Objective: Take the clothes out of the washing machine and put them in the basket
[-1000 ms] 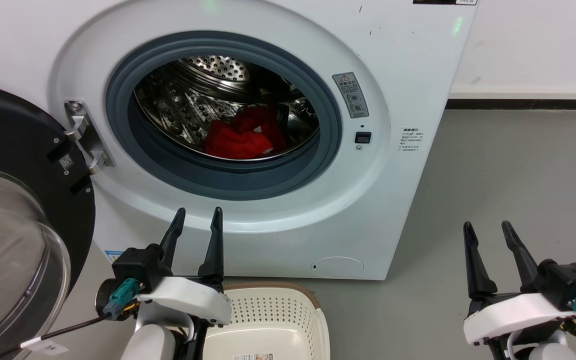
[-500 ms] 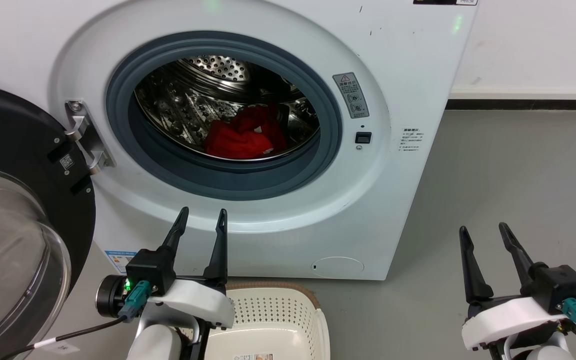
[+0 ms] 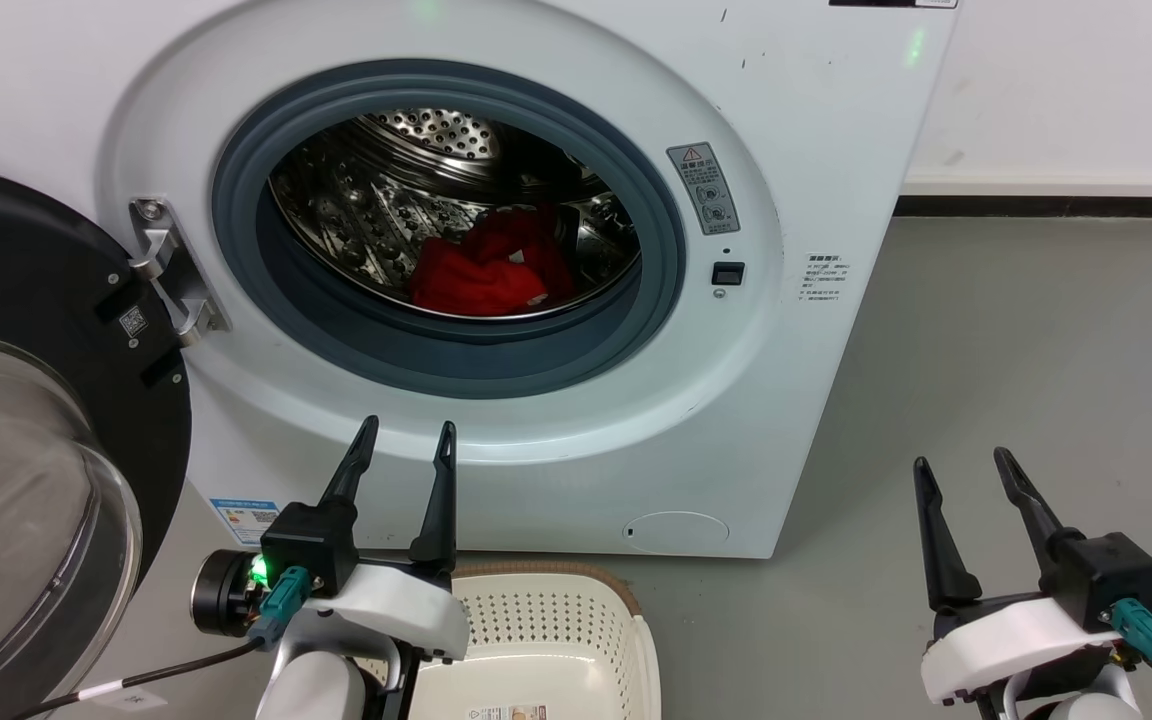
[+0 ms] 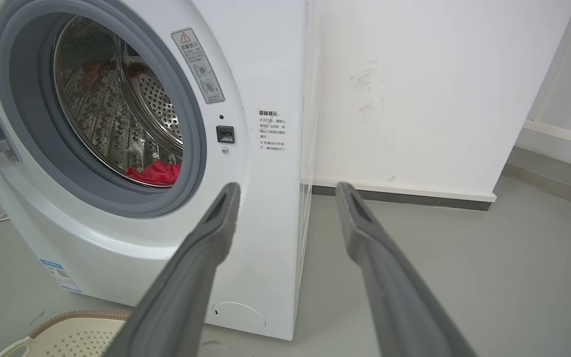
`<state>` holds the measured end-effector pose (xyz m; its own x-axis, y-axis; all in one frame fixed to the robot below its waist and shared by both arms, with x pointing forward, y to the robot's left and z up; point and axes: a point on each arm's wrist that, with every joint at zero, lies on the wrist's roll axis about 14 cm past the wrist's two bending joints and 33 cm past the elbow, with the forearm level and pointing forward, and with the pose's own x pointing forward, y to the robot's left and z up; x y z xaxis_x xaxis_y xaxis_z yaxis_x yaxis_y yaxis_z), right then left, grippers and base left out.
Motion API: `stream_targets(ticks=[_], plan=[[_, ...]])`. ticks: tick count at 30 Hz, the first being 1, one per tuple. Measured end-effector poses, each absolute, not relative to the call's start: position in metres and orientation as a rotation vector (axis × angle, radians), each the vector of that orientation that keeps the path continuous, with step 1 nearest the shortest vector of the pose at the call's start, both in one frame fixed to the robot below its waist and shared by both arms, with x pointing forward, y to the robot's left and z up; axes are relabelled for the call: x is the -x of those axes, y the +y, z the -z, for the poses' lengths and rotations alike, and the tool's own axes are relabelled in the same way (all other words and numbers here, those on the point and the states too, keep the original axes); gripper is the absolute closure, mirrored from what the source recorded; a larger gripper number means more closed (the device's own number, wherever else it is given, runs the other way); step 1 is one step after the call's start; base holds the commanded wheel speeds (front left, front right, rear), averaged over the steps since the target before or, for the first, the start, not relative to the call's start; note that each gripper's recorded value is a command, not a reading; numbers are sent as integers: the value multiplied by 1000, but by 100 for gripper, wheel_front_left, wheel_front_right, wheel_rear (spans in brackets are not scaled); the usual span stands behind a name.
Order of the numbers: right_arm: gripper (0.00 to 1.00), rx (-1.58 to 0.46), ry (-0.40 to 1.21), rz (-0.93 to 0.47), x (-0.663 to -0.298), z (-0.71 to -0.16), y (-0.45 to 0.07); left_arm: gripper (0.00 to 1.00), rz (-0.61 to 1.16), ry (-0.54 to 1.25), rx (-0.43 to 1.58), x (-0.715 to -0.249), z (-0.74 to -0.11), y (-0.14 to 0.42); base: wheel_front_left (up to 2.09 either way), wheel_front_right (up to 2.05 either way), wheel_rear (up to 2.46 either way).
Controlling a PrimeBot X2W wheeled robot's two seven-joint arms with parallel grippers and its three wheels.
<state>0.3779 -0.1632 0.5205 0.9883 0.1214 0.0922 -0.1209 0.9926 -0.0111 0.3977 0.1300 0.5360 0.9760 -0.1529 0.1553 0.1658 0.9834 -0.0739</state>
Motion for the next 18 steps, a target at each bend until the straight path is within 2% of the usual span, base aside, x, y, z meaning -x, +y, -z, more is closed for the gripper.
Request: stream_targets(ticks=[18], plan=[[0, -12, -75, -120, -381, -514, -163, 0, 153, -147, 75, -406, -535, 131, 0, 0, 0]])
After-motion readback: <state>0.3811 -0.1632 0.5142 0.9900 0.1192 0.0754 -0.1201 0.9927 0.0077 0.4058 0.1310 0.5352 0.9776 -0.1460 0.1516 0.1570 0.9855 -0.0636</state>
